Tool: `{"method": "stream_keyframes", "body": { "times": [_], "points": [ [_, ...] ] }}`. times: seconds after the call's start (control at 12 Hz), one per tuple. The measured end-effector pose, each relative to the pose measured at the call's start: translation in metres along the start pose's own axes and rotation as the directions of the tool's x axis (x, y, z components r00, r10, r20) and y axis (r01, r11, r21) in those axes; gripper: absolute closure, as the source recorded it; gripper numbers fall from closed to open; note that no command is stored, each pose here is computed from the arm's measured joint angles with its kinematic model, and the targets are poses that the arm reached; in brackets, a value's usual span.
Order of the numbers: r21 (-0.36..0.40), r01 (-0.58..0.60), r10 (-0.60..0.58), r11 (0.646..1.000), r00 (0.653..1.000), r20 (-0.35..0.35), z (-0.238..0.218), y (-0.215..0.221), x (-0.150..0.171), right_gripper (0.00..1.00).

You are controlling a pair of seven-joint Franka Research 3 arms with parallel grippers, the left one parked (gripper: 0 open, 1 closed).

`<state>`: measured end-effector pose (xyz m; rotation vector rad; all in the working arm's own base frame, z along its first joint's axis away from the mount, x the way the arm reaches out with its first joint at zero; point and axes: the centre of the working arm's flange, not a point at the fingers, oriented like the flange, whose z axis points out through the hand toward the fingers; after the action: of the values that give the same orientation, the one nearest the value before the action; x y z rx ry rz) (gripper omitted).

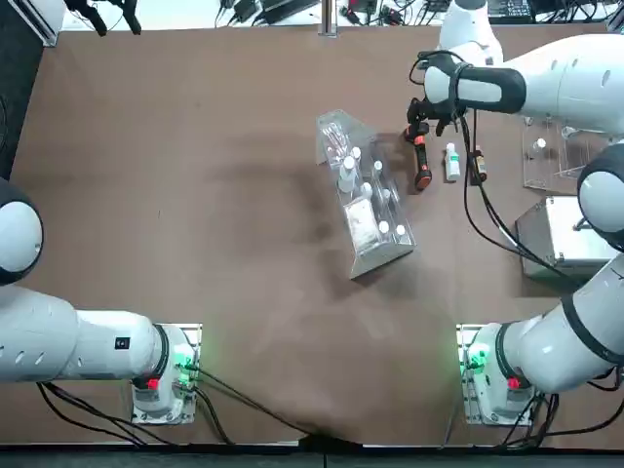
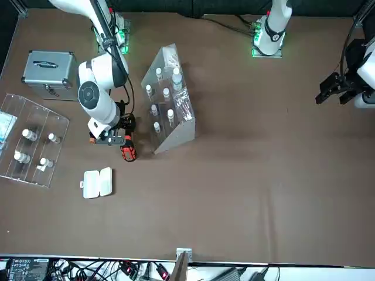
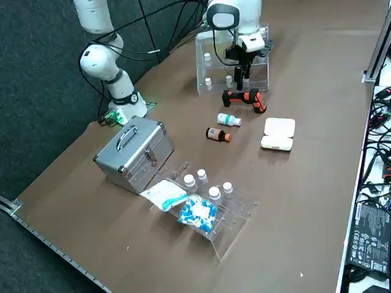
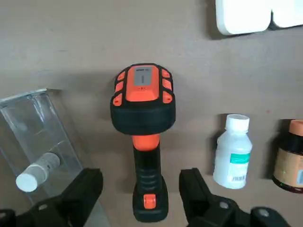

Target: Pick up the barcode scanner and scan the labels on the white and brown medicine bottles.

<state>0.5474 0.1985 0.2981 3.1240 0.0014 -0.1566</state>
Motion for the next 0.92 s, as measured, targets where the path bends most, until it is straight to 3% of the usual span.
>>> {"method": "stream_keyframes", "body": {
  "times": [0.92],
  "points": [
    [0.004,-0.002,0.002,1.000,1.000,-0.014,0.047,0.002,-0.004,0.01]
  ]
}}
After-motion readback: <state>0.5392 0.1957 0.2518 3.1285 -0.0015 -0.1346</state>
